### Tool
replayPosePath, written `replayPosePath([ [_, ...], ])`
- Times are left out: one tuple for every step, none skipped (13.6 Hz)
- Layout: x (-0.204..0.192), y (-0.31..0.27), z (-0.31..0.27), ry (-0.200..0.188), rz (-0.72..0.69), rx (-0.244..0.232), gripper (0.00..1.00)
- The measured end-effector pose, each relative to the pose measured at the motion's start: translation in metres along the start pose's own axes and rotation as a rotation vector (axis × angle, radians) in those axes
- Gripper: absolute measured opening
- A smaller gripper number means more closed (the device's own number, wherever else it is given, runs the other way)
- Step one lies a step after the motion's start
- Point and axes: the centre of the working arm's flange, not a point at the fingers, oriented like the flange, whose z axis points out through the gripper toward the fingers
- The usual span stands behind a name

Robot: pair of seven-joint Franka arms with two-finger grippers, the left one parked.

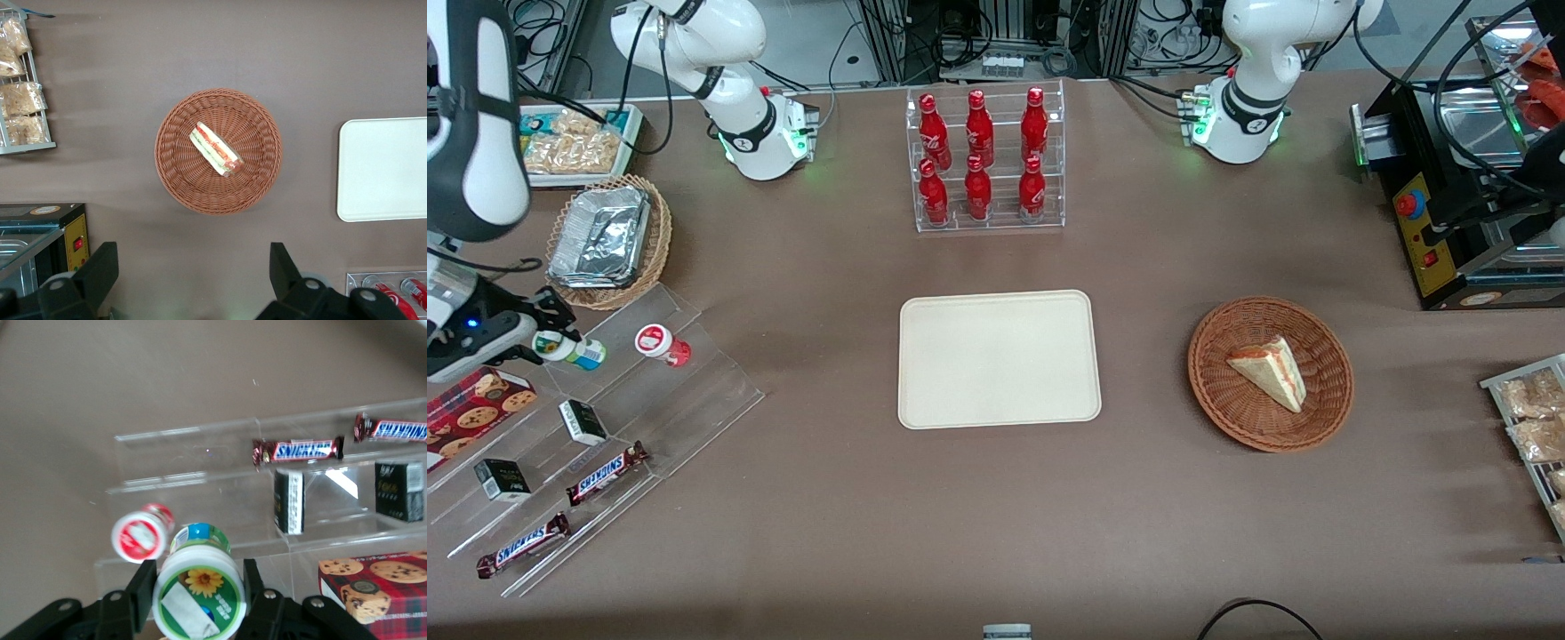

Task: Place green gum on tray
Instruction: 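Lift the gum jar and carry it over the cream tray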

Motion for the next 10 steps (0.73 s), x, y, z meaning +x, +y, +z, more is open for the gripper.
replayPosePath([
  [0.019, -0.015, -0.020, -0.004, 0.003, 0.010, 0.58],
  [0.038, -0.034, -0.032, -0.007, 0.013, 0.017, 0.58],
  [0.058, -0.057, -0.036, -0.010, 0.031, 0.022, 0.58],
  [0.078, -0.083, -0.034, -0.016, 0.054, 0.026, 0.58],
  [0.098, -0.111, -0.029, -0.026, 0.078, 0.031, 0.58],
  [0.116, -0.139, -0.022, -0.039, 0.105, 0.035, 0.58],
  [0.133, -0.168, -0.014, -0.054, 0.136, 0.037, 0.58],
  [0.148, -0.197, -0.004, -0.071, 0.172, 0.036, 0.58],
  [0.163, -0.227, 0.006, -0.081, 0.210, 0.031, 0.58],
  [0.177, -0.254, 0.017, -0.079, 0.245, 0.022, 0.58],
])
